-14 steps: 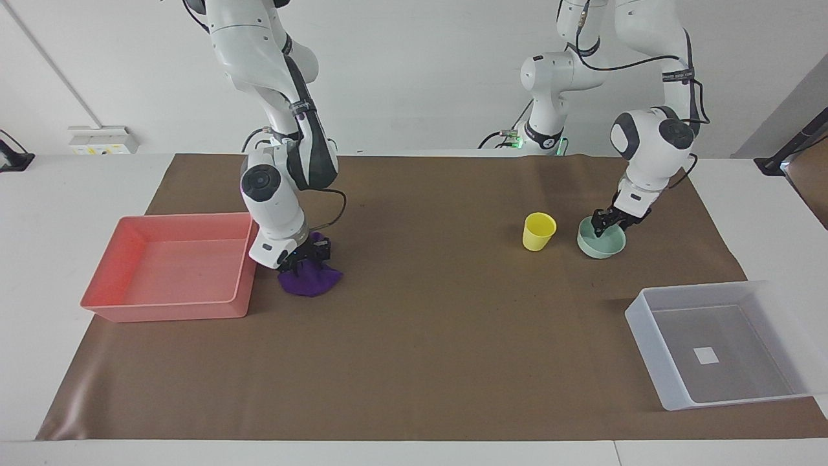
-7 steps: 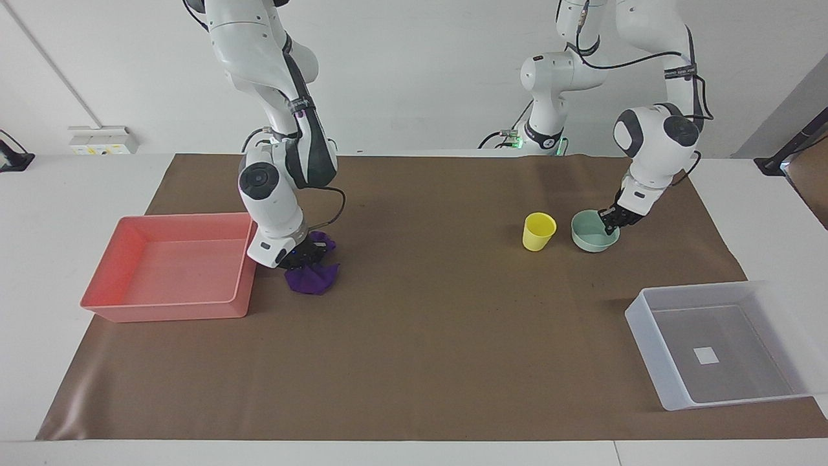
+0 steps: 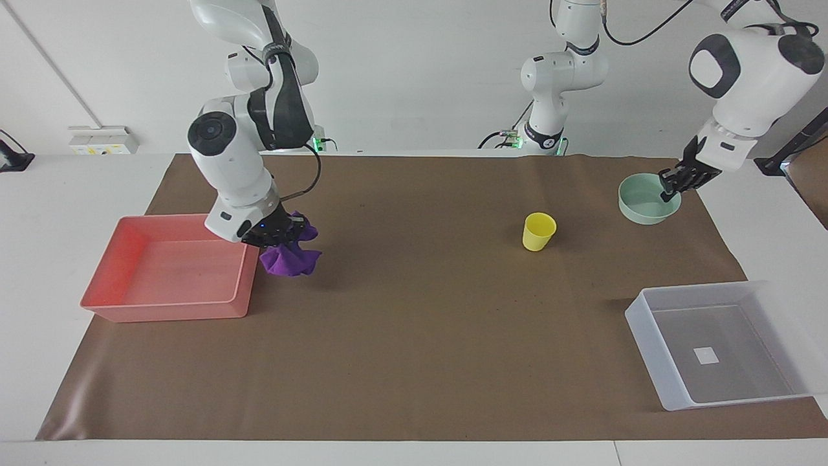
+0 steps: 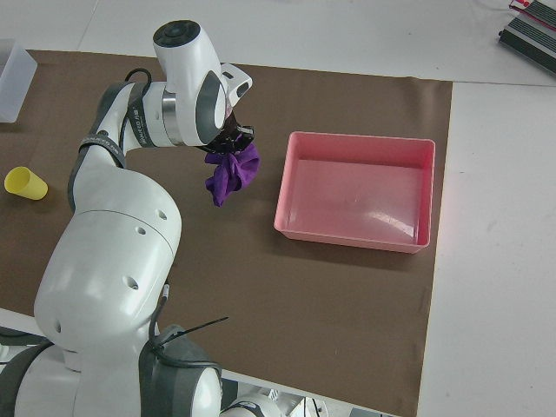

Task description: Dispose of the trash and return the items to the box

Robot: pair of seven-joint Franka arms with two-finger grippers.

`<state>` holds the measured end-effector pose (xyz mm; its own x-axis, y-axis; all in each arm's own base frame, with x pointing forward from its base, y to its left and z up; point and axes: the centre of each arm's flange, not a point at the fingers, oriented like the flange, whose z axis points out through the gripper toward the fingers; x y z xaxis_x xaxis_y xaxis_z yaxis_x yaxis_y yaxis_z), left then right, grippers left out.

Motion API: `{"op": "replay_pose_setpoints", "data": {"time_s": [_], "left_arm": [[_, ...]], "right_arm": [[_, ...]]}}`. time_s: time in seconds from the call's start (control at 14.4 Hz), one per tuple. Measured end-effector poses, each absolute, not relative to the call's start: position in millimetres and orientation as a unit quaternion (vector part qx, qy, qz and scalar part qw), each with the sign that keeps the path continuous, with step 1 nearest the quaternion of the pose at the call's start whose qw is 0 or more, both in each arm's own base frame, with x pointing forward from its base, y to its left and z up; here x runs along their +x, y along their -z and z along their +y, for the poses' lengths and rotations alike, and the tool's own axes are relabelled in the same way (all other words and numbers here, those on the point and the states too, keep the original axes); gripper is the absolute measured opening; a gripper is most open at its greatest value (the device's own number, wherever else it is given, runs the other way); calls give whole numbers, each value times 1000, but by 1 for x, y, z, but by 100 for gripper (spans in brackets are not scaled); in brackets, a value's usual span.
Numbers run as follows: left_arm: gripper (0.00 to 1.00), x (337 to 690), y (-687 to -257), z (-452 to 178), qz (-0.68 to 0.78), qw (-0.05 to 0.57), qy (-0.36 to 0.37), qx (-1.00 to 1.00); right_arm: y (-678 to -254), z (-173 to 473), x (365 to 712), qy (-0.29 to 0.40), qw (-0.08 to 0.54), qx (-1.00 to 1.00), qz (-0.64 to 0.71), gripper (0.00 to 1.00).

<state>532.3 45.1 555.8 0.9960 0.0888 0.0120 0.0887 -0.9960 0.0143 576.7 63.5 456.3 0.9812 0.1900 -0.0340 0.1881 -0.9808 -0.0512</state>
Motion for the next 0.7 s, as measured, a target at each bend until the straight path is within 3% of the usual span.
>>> {"op": "replay_pose_setpoints", "data": {"time_s": [0.14, 0.49, 0.7], "left_arm": [[8, 574, -554, 50, 51, 13, -21, 998], [8, 705, -480, 99, 82, 4, -81, 993], [8, 738, -410, 117, 92, -4, -103, 990]], "right_arm": [[-474, 24, 575, -8, 18, -998, -65, 10], [-471, -70, 563, -21, 12, -999, -26, 10], [-446, -121, 549, -24, 15, -999, -26, 10]]}}
